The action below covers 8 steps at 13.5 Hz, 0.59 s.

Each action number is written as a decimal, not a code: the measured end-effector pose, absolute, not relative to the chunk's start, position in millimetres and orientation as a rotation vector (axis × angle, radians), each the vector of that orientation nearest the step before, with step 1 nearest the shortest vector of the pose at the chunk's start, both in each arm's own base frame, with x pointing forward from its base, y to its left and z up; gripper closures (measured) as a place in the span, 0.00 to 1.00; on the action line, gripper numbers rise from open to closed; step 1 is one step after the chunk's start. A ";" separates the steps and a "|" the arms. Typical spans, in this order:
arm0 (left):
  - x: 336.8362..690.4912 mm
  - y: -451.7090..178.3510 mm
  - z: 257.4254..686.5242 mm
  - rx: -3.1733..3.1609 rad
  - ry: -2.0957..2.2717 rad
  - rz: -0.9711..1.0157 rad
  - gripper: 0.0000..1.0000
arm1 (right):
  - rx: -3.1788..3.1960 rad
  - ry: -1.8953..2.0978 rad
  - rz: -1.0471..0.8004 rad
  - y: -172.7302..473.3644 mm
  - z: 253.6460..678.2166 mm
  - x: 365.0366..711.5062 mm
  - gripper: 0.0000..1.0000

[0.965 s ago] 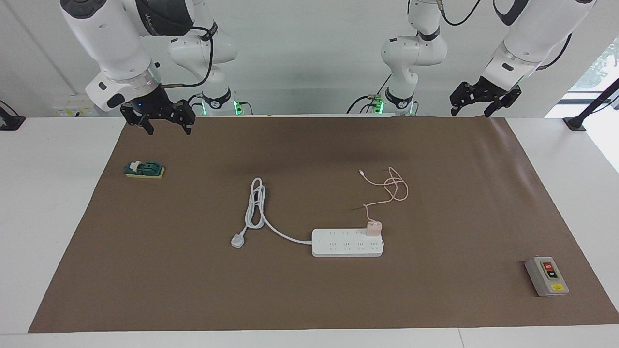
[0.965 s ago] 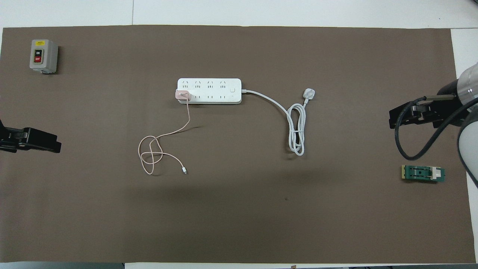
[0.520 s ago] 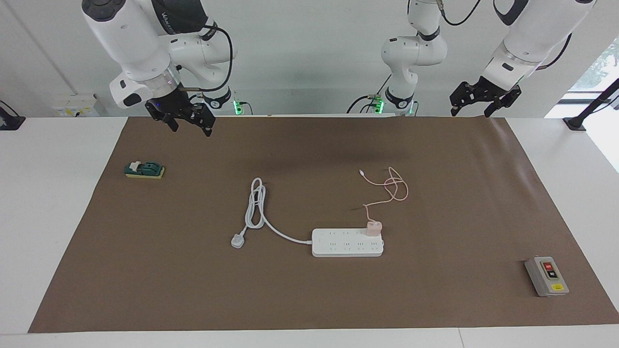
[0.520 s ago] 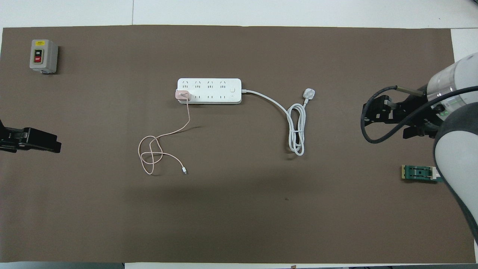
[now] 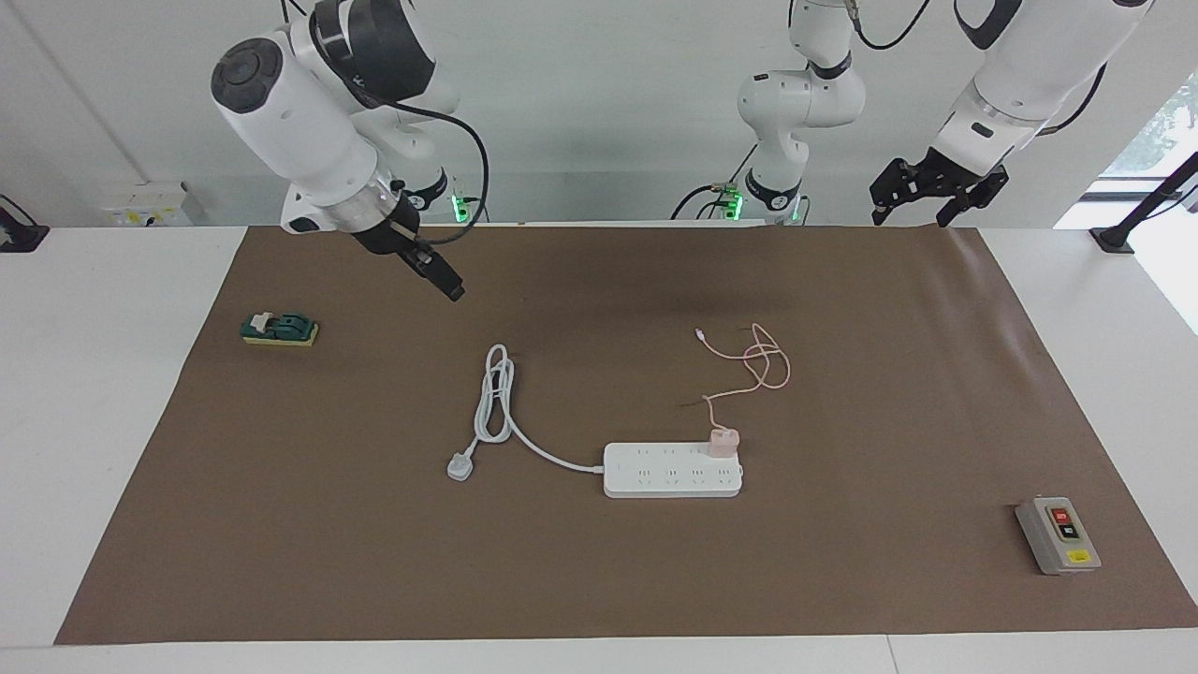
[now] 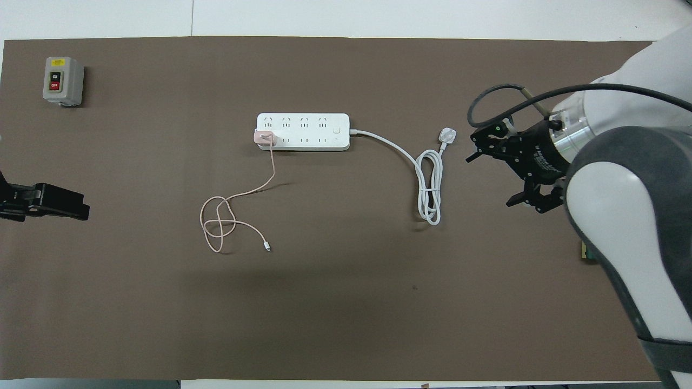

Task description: Unplug charger and place it aside

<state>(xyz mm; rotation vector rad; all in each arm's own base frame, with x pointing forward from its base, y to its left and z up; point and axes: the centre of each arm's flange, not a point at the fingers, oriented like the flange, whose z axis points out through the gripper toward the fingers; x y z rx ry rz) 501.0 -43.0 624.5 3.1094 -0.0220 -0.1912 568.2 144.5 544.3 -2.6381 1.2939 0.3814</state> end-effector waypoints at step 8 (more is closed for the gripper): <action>508.8 -67.4 621.6 3.006 0.911 -0.123 0.00 | -2.345 1.670 0.426 228.6 483.5 591.9 0.00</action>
